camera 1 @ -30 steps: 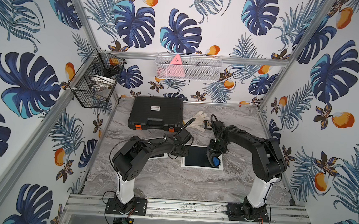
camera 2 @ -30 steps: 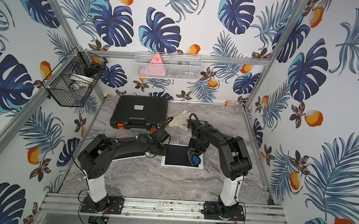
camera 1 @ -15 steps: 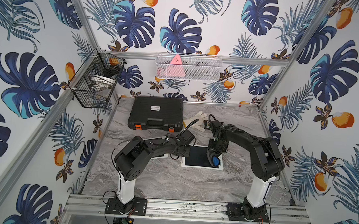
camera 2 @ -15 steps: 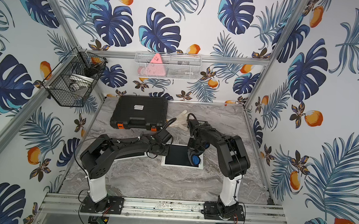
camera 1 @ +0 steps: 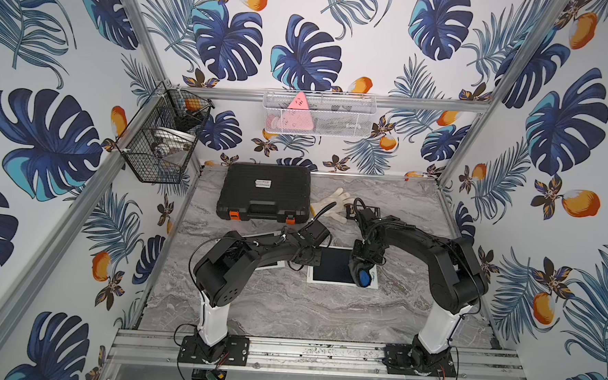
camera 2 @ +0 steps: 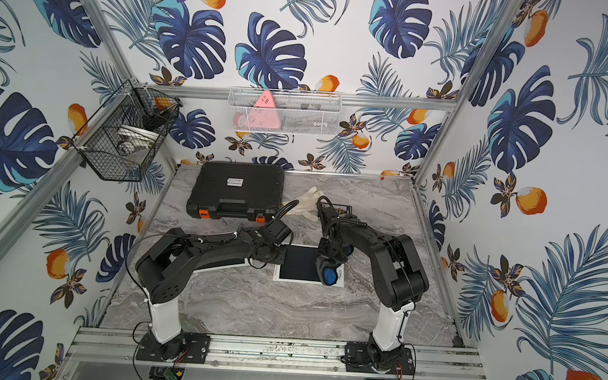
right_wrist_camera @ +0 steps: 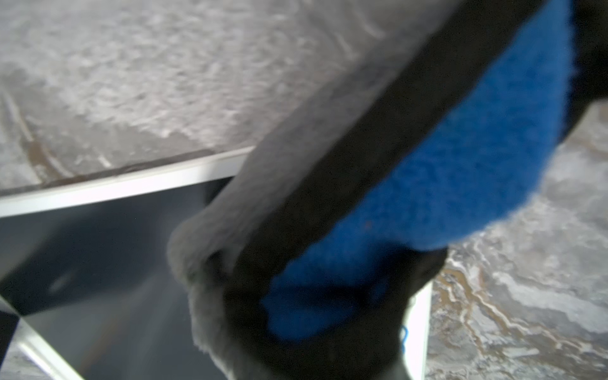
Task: Wipe the drawing tablet
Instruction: Wipe the dirt from the drawing tablet.
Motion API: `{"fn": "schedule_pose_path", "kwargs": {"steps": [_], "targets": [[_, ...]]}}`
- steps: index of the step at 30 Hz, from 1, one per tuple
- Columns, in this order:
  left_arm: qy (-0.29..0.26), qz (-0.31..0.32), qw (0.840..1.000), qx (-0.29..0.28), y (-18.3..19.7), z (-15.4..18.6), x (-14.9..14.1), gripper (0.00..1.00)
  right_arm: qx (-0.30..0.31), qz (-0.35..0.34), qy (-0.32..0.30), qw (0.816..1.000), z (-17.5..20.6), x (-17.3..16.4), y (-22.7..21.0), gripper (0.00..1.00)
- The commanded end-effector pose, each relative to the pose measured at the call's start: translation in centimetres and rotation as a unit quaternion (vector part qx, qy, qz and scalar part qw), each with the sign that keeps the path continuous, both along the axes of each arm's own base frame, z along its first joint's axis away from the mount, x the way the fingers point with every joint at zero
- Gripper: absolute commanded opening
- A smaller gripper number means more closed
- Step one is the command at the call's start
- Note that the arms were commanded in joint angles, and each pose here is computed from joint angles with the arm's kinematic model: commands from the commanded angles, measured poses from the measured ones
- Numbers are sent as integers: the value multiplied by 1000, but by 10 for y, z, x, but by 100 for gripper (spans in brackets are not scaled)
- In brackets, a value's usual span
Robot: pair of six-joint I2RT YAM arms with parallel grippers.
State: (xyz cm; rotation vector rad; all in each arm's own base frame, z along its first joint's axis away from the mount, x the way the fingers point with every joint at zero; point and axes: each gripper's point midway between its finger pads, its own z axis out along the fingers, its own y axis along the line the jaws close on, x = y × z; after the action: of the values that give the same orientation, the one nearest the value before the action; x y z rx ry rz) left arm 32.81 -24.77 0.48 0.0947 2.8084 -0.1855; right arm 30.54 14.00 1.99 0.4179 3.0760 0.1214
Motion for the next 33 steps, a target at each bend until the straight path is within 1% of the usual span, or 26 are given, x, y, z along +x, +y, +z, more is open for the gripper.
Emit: {"fn": "schedule_pose_path", "kwargs": {"steps": [1, 3, 5, 10, 12, 15, 18, 20, 23, 25, 27, 29, 31, 33], "targets": [[134, -4, 982, 135, 64, -41, -66, 21, -48, -53, 49, 996, -11, -27, -53, 0], [134, -3, 982, 134, 64, -42, -66, 21, -53, -67, 43, 995, -6, -30, -73, 0], [135, -2, 982, 134, 64, -42, -67, 21, -51, -56, 32, 997, 2, -31, -69, 0], [136, -3, 982, 133, 63, -42, -68, 21, -19, -1, 21, 1000, 5, -41, 4, 0], [138, -3, 982, 131, 63, -43, -68, 21, -9, -14, 33, 999, -2, -47, 9, 0], [140, -4, 982, 130, 63, -44, -69, 21, -23, -51, 46, 997, -9, -48, -27, 0], [140, -4, 982, 128, 62, -44, -69, 21, -26, -88, 45, 995, -5, -49, -64, 0], [141, -5, 982, 127, 62, -44, -69, 21, -35, -81, 32, 996, 3, -46, -70, 0], [141, -7, 982, 128, 62, -45, -69, 21, -27, -40, 20, 999, 9, -43, -32, 0], [142, -7, 981, 129, 62, -44, -69, 21, -17, -2, 21, 1000, 8, -47, 9, 0], [142, -7, 981, 129, 62, -44, -69, 21, -14, 5, 28, 1000, 4, -50, 25, 0], [142, -8, 981, 129, 62, -44, -69, 21, -14, -9, 33, 999, -1, -51, 18, 0], [143, -8, 981, 130, 62, -44, -69, 21, -23, -27, 36, 999, -1, -49, -6, 0], [143, -6, 981, 130, 63, -45, -69, 21, -27, -62, 40, 997, 1, -47, -39, 0]]}}
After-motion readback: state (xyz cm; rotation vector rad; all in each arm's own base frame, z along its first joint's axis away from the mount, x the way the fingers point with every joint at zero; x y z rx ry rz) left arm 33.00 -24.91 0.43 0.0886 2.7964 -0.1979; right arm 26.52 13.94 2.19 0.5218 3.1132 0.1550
